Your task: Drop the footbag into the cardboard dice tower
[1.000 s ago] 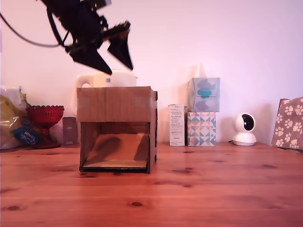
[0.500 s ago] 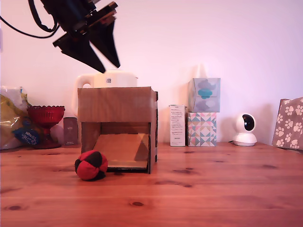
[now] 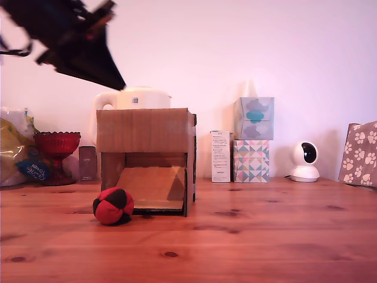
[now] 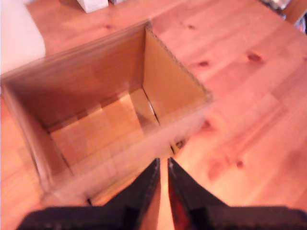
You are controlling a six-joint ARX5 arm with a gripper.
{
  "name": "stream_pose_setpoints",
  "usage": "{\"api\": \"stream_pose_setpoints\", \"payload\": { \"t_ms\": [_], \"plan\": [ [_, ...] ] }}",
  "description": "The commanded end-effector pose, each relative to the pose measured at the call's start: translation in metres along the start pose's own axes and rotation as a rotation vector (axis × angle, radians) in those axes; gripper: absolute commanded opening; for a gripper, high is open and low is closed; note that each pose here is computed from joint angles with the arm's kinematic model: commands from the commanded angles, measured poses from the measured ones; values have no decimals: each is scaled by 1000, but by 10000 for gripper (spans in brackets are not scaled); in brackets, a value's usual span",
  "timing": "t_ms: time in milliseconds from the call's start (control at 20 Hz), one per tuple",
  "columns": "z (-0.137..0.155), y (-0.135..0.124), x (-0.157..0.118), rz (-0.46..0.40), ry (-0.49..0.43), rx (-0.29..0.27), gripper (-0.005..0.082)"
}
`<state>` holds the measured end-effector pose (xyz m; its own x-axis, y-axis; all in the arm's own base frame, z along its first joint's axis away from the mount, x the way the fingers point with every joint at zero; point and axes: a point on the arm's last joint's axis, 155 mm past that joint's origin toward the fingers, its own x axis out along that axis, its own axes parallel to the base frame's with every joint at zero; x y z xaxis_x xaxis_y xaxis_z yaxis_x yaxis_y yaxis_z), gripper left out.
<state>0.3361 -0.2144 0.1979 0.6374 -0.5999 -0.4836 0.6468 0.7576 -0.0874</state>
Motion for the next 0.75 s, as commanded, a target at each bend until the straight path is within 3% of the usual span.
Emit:
{"api": "stream_pose_setpoints", "payload": {
  "t_ms": [0, 200, 400, 700],
  "plan": [
    [-11, 0, -5, 4, -45, 3, -24],
    [-41, 8, -19, 65, -162, -40, -24],
    [-87, 21, -34, 116, -165, -128, -24],
    [-97, 19, -64, 152, -192, -164, -24]
  ]
}}
